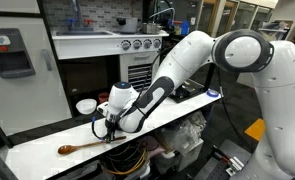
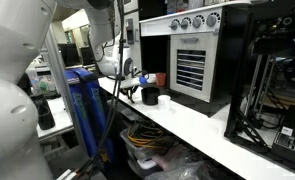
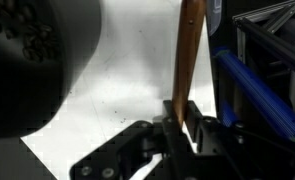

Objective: Use the spoon to stir the contents of the black cup

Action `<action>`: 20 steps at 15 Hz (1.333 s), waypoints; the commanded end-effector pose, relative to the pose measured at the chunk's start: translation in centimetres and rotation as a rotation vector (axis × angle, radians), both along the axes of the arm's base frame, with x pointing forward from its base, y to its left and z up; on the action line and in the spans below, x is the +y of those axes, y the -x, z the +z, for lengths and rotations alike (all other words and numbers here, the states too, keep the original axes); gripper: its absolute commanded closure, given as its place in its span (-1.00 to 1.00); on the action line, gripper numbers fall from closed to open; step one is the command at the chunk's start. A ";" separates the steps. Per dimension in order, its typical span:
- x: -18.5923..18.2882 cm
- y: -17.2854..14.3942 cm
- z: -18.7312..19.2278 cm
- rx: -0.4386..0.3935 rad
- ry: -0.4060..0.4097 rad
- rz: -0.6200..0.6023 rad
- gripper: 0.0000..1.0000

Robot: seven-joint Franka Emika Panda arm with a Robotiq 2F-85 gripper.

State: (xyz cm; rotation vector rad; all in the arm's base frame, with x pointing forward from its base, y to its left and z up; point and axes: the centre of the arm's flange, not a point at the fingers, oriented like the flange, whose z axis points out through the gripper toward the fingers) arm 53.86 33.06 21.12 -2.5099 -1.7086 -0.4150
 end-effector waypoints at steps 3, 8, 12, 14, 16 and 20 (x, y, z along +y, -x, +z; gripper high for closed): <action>-0.4 -0.6 -1.8 0.007 -0.001 0.014 0.92; -0.3 -0.6 -1.6 0.004 -0.003 0.009 0.05; 0.3 -0.2 2.2 -0.001 -0.012 0.018 -0.51; 1.0 0.3 6.3 0.008 0.016 0.008 -0.79; 1.6 1.3 10.9 0.051 0.051 0.020 -0.98; 2.2 4.9 20.3 0.087 0.104 0.045 -1.00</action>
